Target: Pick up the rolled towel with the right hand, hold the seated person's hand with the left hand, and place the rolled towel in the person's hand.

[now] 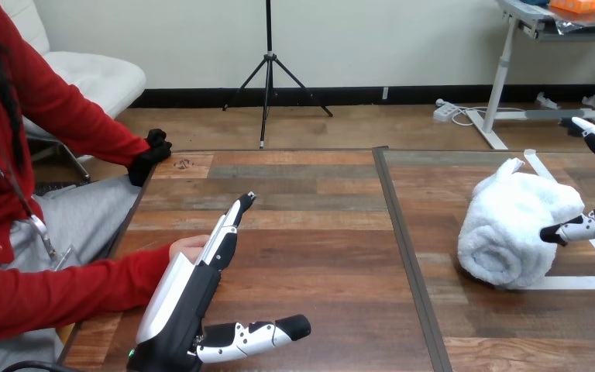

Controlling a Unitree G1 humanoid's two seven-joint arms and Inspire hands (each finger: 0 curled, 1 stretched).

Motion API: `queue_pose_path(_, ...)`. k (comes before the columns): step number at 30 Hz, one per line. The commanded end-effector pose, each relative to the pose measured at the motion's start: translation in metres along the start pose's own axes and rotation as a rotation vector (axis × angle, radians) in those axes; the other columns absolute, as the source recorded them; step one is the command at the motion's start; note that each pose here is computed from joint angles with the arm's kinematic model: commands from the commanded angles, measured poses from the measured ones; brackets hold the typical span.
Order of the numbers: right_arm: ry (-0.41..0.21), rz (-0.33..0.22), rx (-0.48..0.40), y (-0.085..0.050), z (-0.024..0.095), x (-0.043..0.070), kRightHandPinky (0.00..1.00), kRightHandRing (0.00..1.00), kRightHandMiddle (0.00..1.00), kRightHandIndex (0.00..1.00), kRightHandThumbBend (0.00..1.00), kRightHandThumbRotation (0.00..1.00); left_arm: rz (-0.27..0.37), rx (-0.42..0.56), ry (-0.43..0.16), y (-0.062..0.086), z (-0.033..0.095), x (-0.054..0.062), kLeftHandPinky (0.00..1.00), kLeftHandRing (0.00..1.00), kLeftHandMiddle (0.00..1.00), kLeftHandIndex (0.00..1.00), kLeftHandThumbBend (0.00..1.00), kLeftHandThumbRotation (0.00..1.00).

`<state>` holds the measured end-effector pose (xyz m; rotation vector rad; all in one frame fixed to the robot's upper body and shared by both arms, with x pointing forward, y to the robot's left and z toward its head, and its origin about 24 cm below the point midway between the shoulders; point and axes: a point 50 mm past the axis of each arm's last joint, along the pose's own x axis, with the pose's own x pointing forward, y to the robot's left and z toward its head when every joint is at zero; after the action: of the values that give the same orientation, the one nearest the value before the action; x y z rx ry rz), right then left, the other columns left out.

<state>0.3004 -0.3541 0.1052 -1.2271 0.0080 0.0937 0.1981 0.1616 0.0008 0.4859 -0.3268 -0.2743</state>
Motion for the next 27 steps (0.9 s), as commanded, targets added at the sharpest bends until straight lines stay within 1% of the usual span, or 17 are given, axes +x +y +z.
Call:
queue_pose_path(1, -0.048, -0.074, -0.099, -0.041, 0.013, 0.013, 0.84, 0.94, 0.94, 0.96, 1.0, 0.2, 0.034, 0.002, -0.079, 0.005, 0.011, 0.013, 0.98, 1.0, 1.0, 1.0, 1.0, 0.58)
queue_pose_path(3, -0.054, -0.078, -0.125, -0.041, 0.013, 0.013, 0.83, 0.93, 0.93, 0.96, 1.0, 0.2, 0.034, 0.001, -0.077, 0.005, 0.011, 0.012, 0.98, 1.0, 1.0, 1.0, 1.0, 0.58)
queue_pose_path(6, -0.051, -0.062, -0.153, -0.041, 0.014, 0.016, 0.82, 0.93, 0.93, 0.96, 1.0, 0.19, 0.038, -0.005, -0.076, 0.004, 0.011, 0.012, 0.98, 1.0, 1.0, 1.0, 1.0, 0.58)
queue_pose_path(10, -0.067, -0.054, -0.182, -0.039, 0.018, 0.02, 0.8, 0.92, 0.92, 0.95, 1.0, 0.18, 0.032, -0.008, -0.069, 0.004, 0.011, 0.011, 0.98, 1.0, 1.0, 1.0, 1.0, 0.58)
queue_pose_path(13, -0.071, -0.049, -0.199, -0.039, 0.019, 0.021, 0.79, 0.92, 0.92, 0.95, 1.0, 0.18, 0.032, -0.014, -0.07, 0.004, 0.011, 0.011, 0.98, 1.0, 1.0, 0.99, 1.0, 0.57)
queue_pose_path(16, -0.078, -0.043, -0.212, -0.037, 0.021, 0.023, 0.78, 0.91, 0.91, 0.96, 1.0, 0.2, 0.033, -0.012, -0.071, 0.004, 0.011, 0.011, 0.98, 1.0, 1.0, 0.99, 1.0, 0.57)
queue_pose_path(19, -0.088, -0.04, -0.211, -0.036, 0.023, 0.023, 0.77, 0.91, 0.91, 0.96, 1.0, 0.18, 0.034, -0.005, -0.075, 0.004, 0.011, 0.011, 0.98, 1.0, 1.0, 0.99, 1.0, 0.56)
queue_pose_path(25, -0.107, -0.034, -0.177, -0.031, 0.025, 0.024, 0.78, 0.91, 0.91, 0.96, 1.0, 0.22, 0.034, -0.003, -0.075, 0.004, 0.012, 0.011, 0.98, 1.0, 1.0, 1.0, 1.0, 0.57)
queue_pose_path(27, -0.107, -0.034, -0.164, -0.029, 0.025, 0.024, 0.78, 0.91, 0.91, 0.95, 0.97, 0.24, 0.035, 0.0, -0.078, 0.005, 0.012, 0.011, 0.98, 1.0, 1.0, 1.0, 1.0, 0.58)
